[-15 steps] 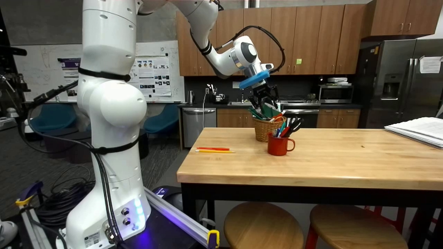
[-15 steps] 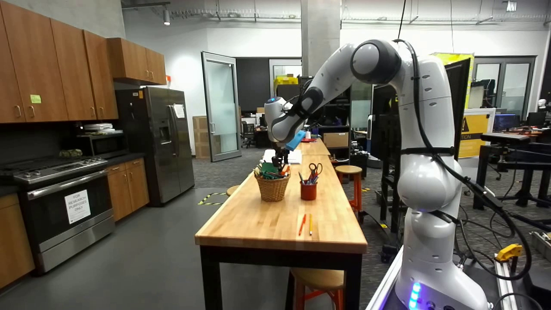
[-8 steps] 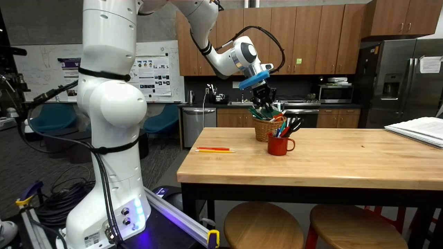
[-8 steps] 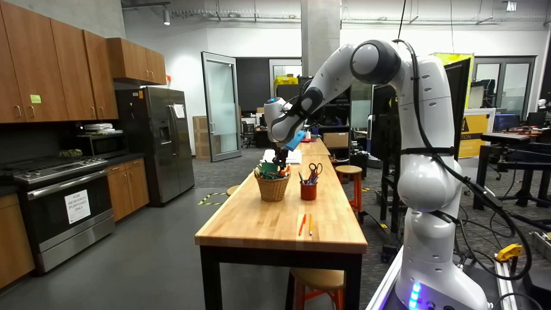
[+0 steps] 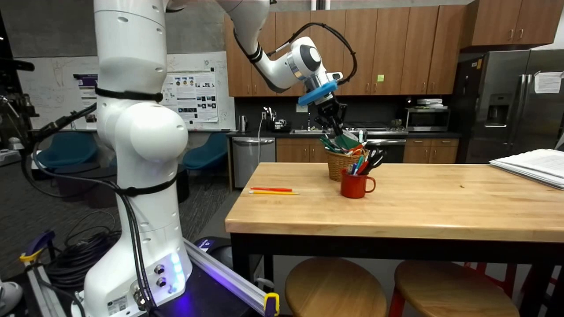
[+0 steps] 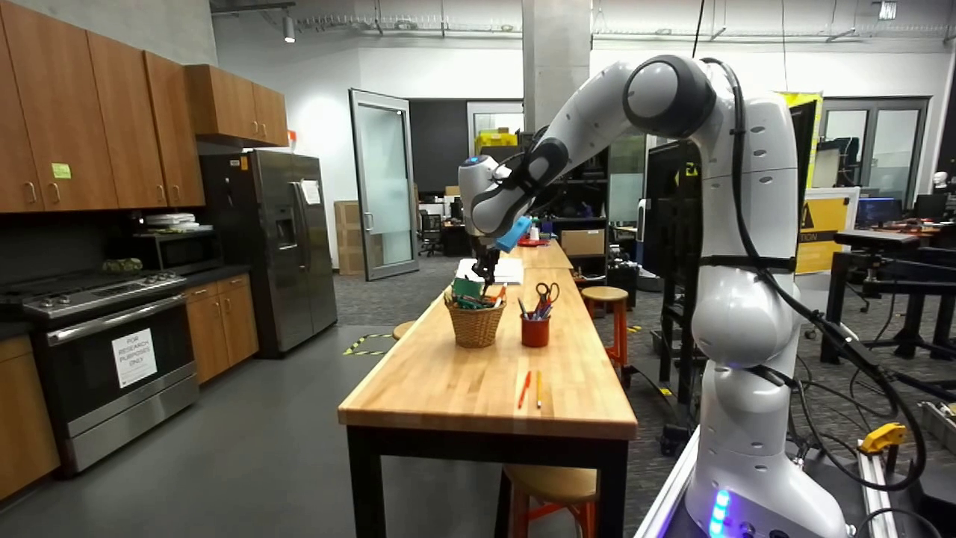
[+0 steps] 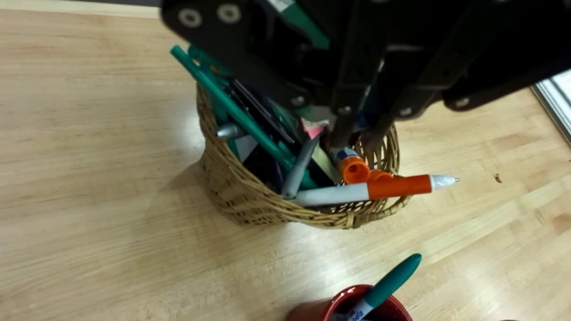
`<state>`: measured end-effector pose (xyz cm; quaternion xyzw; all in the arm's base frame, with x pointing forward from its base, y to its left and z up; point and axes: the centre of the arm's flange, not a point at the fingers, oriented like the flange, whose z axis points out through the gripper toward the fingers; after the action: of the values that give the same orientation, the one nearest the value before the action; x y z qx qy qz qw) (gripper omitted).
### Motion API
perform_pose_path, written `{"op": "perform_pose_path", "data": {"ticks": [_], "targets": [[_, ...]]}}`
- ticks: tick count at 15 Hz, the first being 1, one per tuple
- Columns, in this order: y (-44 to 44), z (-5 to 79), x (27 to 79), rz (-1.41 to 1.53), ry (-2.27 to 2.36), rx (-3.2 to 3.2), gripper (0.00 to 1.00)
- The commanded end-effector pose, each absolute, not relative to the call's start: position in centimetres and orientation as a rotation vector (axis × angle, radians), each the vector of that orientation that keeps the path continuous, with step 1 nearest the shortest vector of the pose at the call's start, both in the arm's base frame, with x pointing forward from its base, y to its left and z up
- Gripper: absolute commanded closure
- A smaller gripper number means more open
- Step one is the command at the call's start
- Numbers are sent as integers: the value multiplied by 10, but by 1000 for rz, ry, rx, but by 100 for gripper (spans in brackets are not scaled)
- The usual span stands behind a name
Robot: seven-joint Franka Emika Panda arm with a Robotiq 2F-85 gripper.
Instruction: Put the blue crayon on the table
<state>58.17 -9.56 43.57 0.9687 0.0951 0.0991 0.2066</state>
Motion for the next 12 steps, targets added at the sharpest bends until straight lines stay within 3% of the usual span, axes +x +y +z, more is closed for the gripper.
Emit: {"op": "perform_pose_path", "data": {"ticks": [1, 12], "targets": [[-80, 465, 544, 267, 286, 2677, 97], [-13, 527, 448, 309, 235, 2666, 97]]}}
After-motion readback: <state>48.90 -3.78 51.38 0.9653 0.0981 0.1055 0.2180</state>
